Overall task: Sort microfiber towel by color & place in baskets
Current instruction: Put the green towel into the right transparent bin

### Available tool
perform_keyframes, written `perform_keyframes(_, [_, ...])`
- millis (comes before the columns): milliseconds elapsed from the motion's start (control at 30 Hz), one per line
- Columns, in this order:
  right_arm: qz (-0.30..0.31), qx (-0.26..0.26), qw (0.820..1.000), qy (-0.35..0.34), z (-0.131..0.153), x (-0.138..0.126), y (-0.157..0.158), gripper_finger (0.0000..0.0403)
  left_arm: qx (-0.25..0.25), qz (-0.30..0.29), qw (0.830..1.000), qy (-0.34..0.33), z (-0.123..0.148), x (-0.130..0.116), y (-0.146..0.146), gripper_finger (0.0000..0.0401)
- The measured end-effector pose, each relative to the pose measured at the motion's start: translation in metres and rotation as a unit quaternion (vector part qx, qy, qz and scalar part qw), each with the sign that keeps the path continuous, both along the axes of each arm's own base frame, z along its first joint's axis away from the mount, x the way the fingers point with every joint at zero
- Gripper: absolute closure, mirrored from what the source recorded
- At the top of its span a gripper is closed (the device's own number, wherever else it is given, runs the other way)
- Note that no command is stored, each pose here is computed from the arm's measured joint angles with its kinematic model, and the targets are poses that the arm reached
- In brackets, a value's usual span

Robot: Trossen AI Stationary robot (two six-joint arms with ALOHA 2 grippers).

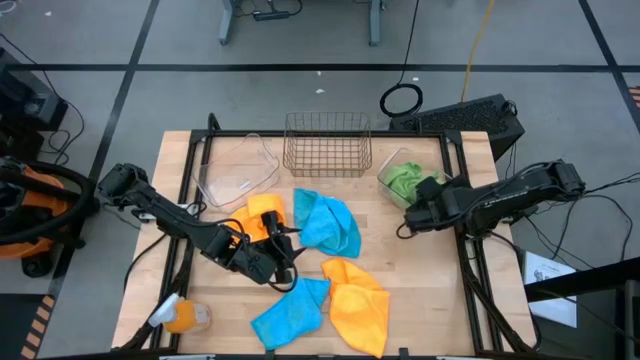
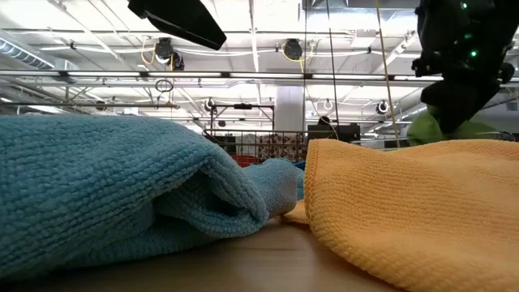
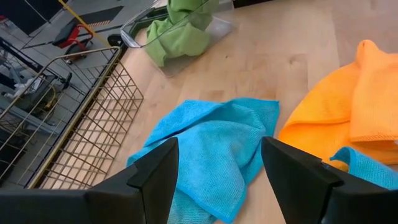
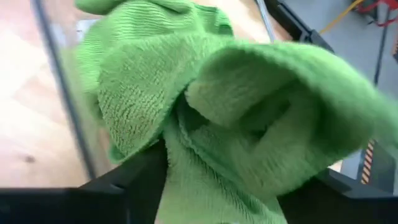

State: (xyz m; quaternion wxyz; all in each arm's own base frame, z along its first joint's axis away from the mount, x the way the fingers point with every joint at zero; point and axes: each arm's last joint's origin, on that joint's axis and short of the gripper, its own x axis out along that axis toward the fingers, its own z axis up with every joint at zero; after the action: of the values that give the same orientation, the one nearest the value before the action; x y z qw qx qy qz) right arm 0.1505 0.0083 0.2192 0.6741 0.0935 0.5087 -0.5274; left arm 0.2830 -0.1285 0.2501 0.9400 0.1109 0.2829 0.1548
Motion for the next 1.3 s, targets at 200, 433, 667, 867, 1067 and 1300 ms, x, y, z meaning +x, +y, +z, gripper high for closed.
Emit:
perform_keyframes(200, [0.023,0.027,0.999,-0.008,0.019,0.008,0.002,0.0126,-0.006,-0.008,1.000,0.004,0.000,0.000,-0.001,0.0166])
perform_keyframes(433, [0.021,0.044,0.999,-0.011,0.030,0.009,0.004,0.0203,-0.004,-0.009,1.000,0.009,-0.001,-0.001,-0.001,0.0166])
perform_keyframes(667, [0.002,0.047,0.999,-0.004,0.024,0.006,0.003,0.0358,-0.009,-0.017,1.000,0.016,-0.002,-0.001,-0.001,0.0166])
perform_keyframes(867, [-0.001,0.056,0.998,-0.009,-0.003,0.004,0.004,0.0378,-0.006,-0.016,1.000,0.023,-0.003,-0.002,0.000,0.0166])
perform_keyframes(1067, [-0.002,0.063,0.998,0.000,0.004,0.003,0.004,0.0324,-0.006,-0.016,1.000,0.023,-0.003,-0.002,0.000,0.0166])
perform_keyframes(1300, [0.005,0.064,0.998,0.003,0.047,0.005,0.004,0.0242,-0.006,-0.016,1.000,0.023,-0.003,-0.002,0.000,0.0166])
